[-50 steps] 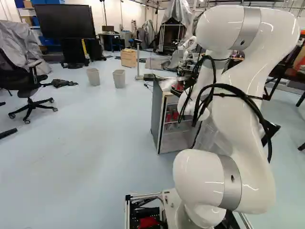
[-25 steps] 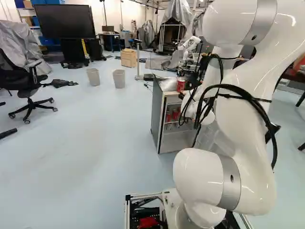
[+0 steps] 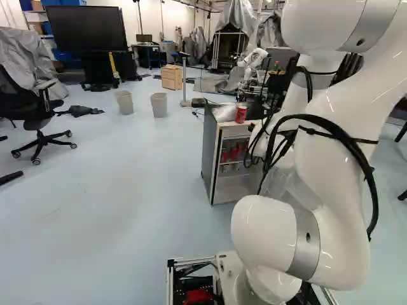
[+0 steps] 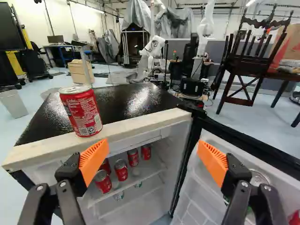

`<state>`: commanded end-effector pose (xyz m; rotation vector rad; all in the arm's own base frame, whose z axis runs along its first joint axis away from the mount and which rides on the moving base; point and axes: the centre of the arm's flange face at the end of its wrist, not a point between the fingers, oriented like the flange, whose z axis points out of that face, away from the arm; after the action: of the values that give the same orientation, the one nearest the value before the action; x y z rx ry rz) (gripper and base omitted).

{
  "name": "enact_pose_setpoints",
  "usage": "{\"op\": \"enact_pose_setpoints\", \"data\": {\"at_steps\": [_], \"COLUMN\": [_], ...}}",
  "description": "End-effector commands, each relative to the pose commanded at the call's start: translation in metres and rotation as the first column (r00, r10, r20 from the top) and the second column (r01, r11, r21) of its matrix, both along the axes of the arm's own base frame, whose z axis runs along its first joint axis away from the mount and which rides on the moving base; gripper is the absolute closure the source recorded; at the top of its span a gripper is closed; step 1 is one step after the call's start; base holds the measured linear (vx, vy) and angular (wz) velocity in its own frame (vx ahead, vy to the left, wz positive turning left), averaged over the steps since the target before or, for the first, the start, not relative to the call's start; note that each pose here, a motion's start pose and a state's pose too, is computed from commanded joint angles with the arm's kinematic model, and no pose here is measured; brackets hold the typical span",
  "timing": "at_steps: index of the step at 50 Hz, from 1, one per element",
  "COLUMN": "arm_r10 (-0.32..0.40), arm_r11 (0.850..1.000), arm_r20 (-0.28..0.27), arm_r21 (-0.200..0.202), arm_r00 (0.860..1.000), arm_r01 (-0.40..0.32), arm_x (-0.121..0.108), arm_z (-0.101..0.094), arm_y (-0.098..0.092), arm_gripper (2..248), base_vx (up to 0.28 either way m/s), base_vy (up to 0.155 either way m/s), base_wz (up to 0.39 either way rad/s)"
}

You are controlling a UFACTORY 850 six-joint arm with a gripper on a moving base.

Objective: Grab a drink from the fridge

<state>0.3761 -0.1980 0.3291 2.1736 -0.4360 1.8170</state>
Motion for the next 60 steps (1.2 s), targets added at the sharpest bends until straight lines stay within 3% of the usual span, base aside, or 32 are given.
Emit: {"op": "enact_pose_setpoints", "data": {"at_steps": [24, 60], "arm_r10": [-0.107, -0.200], "arm_r11": [0.994, 0.974], "arm_r20": [-0.073, -0.184], "arm_r21": [0.031, 0.072], "arm_r00": [0.992, 0.962], "arm_r01": [0.109, 0.216], "arm_x": [-0.023, -0.025], "arm_z": [0.013, 0.029], "arm_y": [-0.031, -0.083], "arm_gripper": [3, 3], "base_vx": [0.000, 0.000], "base_vy": [0.000, 0.000], "base_wz": [0.000, 0.000]}}
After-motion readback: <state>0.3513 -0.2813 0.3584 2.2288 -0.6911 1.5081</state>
